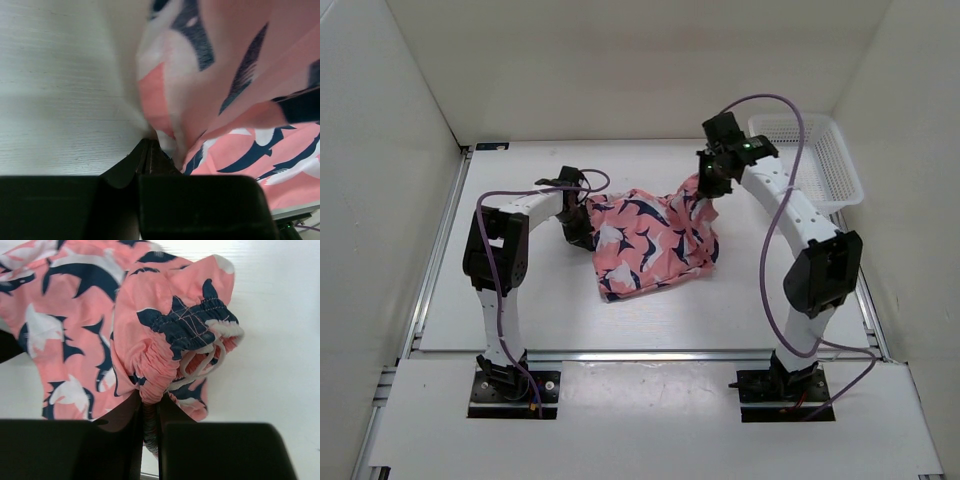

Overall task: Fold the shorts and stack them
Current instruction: Fold the shorts

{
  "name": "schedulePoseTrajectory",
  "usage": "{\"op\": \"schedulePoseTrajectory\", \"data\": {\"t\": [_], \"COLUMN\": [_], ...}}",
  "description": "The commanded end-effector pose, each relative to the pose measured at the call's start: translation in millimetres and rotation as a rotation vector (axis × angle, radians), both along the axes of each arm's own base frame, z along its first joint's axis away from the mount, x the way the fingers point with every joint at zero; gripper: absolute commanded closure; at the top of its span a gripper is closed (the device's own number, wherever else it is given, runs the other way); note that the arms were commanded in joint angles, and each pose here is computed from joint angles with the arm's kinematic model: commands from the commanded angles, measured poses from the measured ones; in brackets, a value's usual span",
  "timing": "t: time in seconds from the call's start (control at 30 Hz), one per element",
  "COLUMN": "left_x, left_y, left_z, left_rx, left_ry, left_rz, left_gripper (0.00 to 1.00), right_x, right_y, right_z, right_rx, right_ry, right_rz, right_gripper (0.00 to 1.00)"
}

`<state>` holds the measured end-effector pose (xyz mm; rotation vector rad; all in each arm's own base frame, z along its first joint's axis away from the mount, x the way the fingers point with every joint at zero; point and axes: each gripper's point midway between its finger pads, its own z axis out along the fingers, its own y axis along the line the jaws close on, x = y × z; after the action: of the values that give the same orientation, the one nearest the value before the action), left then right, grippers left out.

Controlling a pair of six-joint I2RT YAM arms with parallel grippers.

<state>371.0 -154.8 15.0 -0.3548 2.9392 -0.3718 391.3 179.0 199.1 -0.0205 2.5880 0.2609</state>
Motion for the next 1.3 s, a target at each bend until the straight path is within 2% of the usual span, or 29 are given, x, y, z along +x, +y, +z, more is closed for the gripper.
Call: {"op": "schedulePoseTrajectory", "data": {"t": [0.0, 0.23, 0.43, 0.77, 0.87, 0.93, 0.97, 1.13, 1.27], "left_x": [11, 8, 5, 8, 5, 5, 5, 3, 9], "left_y": [-5, -4, -1, 6, 11, 16, 21, 38, 50], "left_z": [6, 3, -3, -3, -1, 4, 9, 22, 34], "left_rx": [-0.002, 0.001, 0.014, 0.016, 0.016, 0.014, 0.012, 0.007, 0.002], "left_ry": [-0.047, -0.039, -0.023, -0.025, -0.026, -0.035, -0.044, -0.069, -0.101], "left_rz": [-0.019, -0.019, -0.017, -0.007, 0.004, 0.016, 0.028, 0.068, 0.102], "left_gripper": [0.9, 0.9, 0.9, 0.9, 0.9, 0.9, 0.9, 0.9, 0.9], "right_x": [2, -8, -19, -22, -24, -28, -29, -39, -48], "right_y": [49, 140, 197, 236, 247, 255, 257, 274, 274], "right_z": [14, -13, -28, -66, -64, -58, -55, -38, -28], "right_rx": [0.07, 0.106, 0.14, 0.181, 0.237, 0.27, 0.286, 0.413, 0.429], "right_ry": [-0.028, 0.027, 0.04, 0.099, 0.106, 0.084, 0.074, 0.048, 0.038], "right_rz": [0.048, 0.133, 0.21, 0.236, 0.26, 0.294, 0.313, 0.396, 0.469], "right_gripper": [1.0, 1.0, 1.0, 1.0, 0.86, 0.69, 0.57, 0.54, 0.57]}}
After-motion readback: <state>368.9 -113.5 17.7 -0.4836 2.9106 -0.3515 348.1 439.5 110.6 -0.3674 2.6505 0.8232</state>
